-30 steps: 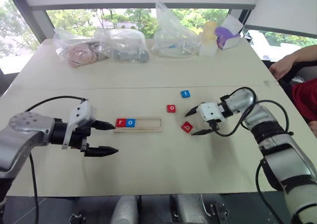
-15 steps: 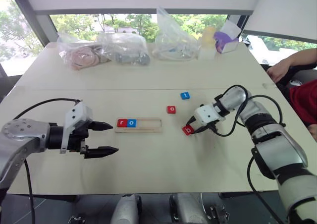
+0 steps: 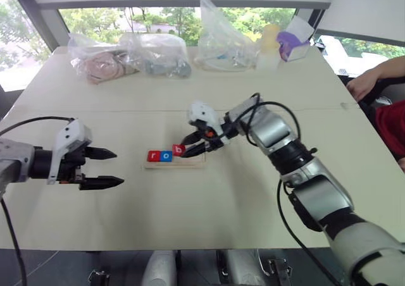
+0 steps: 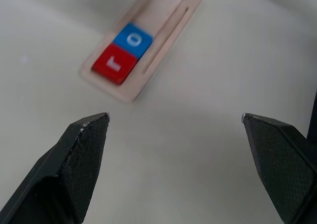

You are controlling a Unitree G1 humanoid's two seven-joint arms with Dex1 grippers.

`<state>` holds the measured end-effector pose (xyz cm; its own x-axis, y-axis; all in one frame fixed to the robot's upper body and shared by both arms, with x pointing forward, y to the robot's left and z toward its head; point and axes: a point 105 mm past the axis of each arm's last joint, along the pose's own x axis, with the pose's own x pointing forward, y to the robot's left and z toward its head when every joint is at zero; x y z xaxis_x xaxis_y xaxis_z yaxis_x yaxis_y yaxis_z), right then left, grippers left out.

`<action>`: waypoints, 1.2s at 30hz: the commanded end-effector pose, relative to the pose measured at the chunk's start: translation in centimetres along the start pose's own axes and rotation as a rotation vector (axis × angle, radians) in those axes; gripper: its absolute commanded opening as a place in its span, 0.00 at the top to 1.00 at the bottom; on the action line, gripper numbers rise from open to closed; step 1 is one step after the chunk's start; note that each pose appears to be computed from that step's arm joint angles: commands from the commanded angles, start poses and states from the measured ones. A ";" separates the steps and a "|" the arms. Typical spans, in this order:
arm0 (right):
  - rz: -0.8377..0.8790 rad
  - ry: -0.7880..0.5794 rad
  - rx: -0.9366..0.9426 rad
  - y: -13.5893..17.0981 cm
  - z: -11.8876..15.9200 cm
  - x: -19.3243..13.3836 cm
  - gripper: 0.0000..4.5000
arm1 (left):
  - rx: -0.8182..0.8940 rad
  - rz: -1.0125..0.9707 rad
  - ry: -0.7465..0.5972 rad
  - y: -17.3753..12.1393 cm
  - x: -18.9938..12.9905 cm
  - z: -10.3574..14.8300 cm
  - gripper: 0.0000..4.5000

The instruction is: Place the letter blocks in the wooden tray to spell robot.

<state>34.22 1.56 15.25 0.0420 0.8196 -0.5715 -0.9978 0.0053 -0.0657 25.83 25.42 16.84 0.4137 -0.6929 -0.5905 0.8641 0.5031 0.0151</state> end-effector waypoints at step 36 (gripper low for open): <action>-0.171 0.131 -0.123 -1.1 -2.0 1.8 0.74 | 0.053 0.031 -0.064 -0.3 0.4 1.5 0.00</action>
<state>35.90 1.23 12.08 0.2272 0.7190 -0.6568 -0.9660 0.0810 -0.2454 25.96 24.28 16.99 0.4415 -0.7071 -0.5524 0.8653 0.4984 0.0536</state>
